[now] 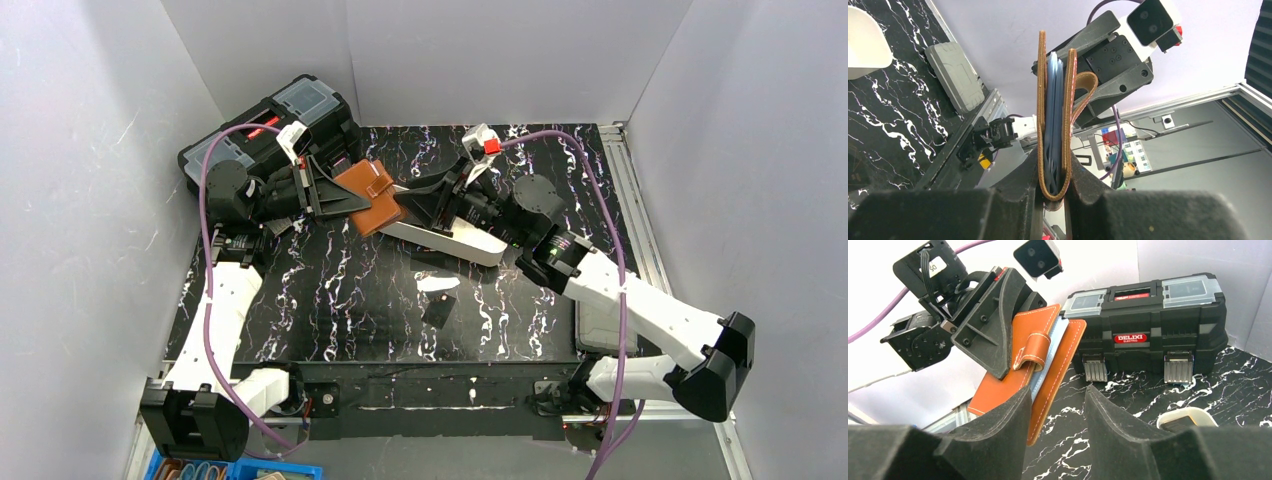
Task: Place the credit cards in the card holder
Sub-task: Close the card holder at the center of the board.
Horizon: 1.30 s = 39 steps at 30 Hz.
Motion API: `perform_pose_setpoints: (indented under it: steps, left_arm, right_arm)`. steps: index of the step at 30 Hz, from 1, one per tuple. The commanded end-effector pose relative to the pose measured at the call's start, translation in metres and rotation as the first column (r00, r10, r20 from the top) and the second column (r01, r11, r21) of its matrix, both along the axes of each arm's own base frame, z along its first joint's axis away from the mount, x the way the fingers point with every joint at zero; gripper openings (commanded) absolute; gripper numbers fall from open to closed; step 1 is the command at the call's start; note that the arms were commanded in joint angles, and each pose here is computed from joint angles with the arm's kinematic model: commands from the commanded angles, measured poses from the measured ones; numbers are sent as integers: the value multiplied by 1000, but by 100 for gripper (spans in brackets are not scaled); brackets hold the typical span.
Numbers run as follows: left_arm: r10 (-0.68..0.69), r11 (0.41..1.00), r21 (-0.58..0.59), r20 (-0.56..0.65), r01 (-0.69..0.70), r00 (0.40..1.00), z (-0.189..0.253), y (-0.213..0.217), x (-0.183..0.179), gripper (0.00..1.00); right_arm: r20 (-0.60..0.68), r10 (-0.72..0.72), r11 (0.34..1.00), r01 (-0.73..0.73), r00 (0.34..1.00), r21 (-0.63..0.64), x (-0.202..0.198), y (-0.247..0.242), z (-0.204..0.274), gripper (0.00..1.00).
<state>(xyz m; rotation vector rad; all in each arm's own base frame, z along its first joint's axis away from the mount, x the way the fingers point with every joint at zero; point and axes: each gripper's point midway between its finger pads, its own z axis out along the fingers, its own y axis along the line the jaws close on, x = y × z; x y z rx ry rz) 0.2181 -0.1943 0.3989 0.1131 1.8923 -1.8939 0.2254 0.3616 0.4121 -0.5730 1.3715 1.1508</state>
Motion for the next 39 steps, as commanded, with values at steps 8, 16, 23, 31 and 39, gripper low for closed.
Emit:
perform_pose_setpoints:
  steps: [8, 16, 23, 31, 39]
  left_arm:
    - [-10, 1000, -3, 71, 10, 997, 17, 0, -12, 7]
    - [-11, 1000, -2, 70, 11, 998, 18, 0, -14, 7]
    - [-10, 1000, -2, 69, 10, 998, 21, 0, -15, 8]
    - [-9, 1000, -3, 72, 9, 997, 23, 0, -15, 8]
    - [-10, 1000, -1, 76, 10, 997, 24, 0, -17, 8]
  right_arm:
    - [94, 46, 987, -60, 994, 146, -7, 3, 58, 47]
    - [87, 76, 987, -88, 993, 138, -5, 14, 54, 37]
    - [94, 104, 985, -116, 990, 130, -10, 15, 50, 42]
    - [112, 81, 990, -93, 990, 107, -16, 2, 42, 48]
    - [103, 90, 990, -100, 991, 98, -11, 6, 39, 42]
